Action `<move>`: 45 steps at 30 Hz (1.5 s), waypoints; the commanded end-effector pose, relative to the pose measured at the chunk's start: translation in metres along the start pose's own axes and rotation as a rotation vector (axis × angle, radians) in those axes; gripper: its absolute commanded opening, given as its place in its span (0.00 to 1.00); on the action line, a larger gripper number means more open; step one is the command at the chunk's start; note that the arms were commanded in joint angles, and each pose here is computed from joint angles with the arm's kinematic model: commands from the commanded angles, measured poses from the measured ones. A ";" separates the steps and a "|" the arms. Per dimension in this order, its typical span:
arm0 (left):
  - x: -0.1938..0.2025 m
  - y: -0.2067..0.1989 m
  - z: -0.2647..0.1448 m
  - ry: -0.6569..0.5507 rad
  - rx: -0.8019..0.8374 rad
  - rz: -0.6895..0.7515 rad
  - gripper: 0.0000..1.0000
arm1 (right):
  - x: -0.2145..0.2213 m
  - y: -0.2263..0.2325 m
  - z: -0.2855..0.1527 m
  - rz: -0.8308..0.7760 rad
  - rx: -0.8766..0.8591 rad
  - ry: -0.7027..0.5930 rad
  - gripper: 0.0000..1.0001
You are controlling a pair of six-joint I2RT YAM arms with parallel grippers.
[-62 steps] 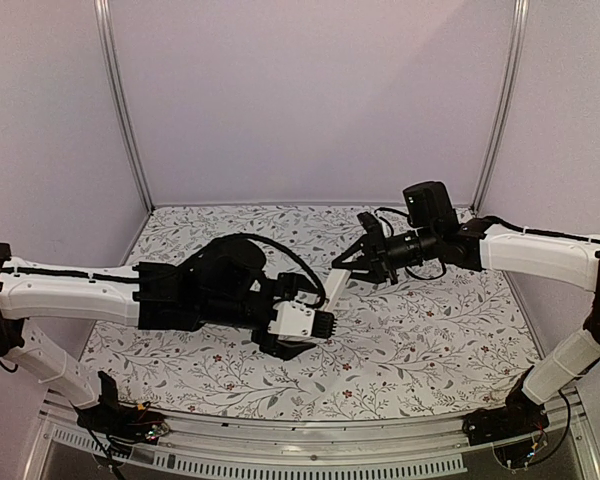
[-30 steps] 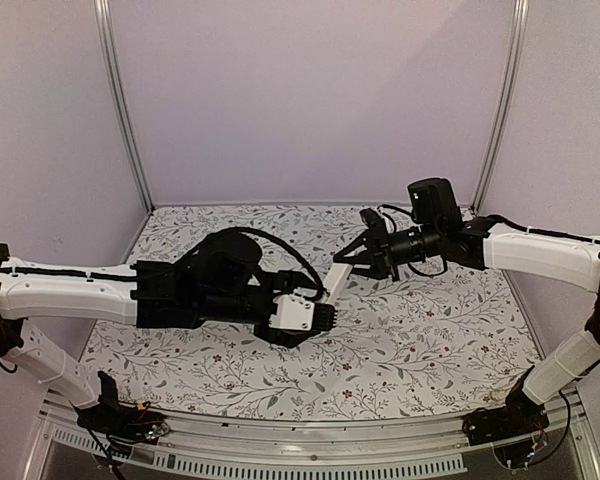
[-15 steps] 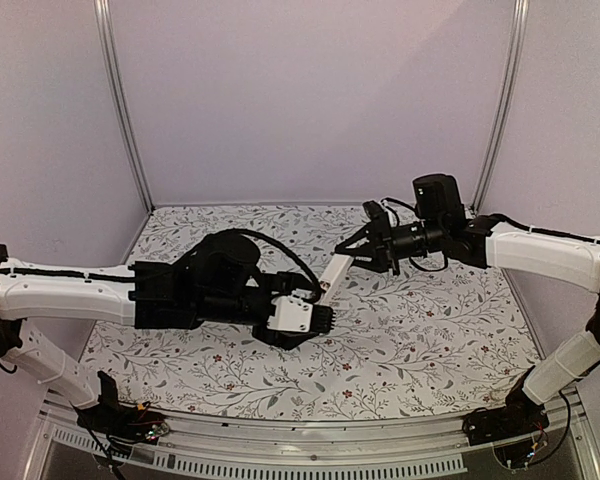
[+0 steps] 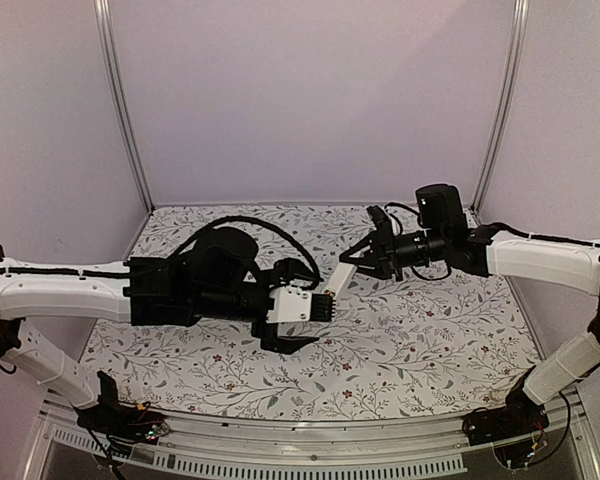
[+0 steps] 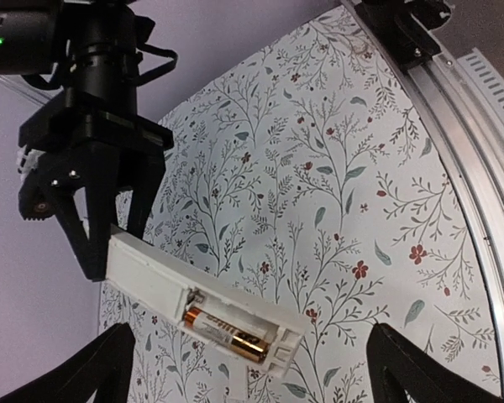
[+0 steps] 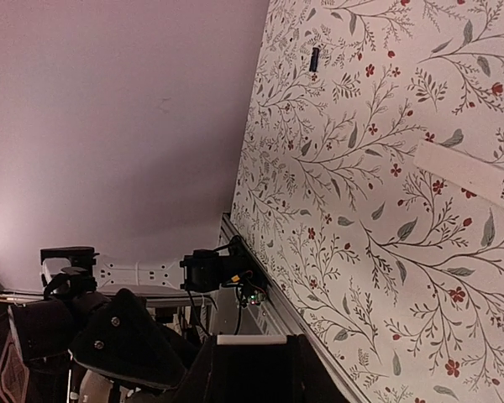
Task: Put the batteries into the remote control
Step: Press the battery in the battery compartment.
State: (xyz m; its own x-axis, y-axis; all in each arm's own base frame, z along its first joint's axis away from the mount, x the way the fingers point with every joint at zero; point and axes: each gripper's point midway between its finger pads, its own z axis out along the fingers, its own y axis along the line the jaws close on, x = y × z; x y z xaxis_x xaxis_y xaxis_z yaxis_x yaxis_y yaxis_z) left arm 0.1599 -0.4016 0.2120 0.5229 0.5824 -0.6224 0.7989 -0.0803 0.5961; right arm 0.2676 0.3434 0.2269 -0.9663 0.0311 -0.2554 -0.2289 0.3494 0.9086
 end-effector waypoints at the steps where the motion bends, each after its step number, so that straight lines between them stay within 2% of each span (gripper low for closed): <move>1: -0.034 0.034 -0.026 -0.101 -0.087 -0.147 0.99 | -0.002 -0.004 -0.004 -0.139 0.010 -0.033 0.00; 4: -0.031 0.056 -0.035 -0.112 -0.142 -0.329 1.00 | -0.001 -0.005 -0.005 -0.203 0.015 -0.038 0.00; 7: -0.015 0.078 -0.042 -0.107 -0.172 -0.624 1.00 | -0.001 0.002 -0.008 -0.261 0.003 -0.046 0.00; 9: -0.006 0.081 -0.041 -0.102 -0.133 -0.762 1.00 | -0.002 0.008 -0.012 -0.306 -0.009 -0.055 0.00; 14: 0.014 0.075 -0.025 -0.032 -0.067 -0.957 0.99 | -0.003 0.022 -0.020 -0.385 -0.026 -0.079 0.00; 17: 0.014 0.070 -0.016 -0.037 -0.020 -1.042 0.93 | -0.003 0.027 -0.023 -0.410 -0.031 -0.088 0.00; 22: 0.006 0.056 0.006 -0.062 0.110 -1.125 0.77 | -0.004 0.030 -0.024 -0.428 -0.035 -0.092 0.00; 27: 0.011 0.049 0.022 -0.045 0.150 -1.189 0.68 | -0.002 0.038 -0.024 -0.446 -0.052 -0.087 0.00; 38: 0.028 0.046 0.037 -0.010 0.142 -1.237 0.55 | 0.001 0.053 -0.030 -0.469 -0.090 -0.086 0.00; 45: 0.053 0.051 0.041 0.089 0.061 -1.253 0.42 | 0.002 0.061 -0.032 -0.474 -0.113 -0.091 0.00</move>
State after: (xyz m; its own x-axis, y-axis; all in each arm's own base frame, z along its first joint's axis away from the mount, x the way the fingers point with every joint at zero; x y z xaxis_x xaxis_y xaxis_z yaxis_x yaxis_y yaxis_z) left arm 0.2170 -0.4195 0.1982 -0.6026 0.3476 -0.7183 0.7823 0.4349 -0.4459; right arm 0.2558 0.3326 0.2615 -0.7799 -0.0411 -0.6246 -0.6047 0.3073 0.7348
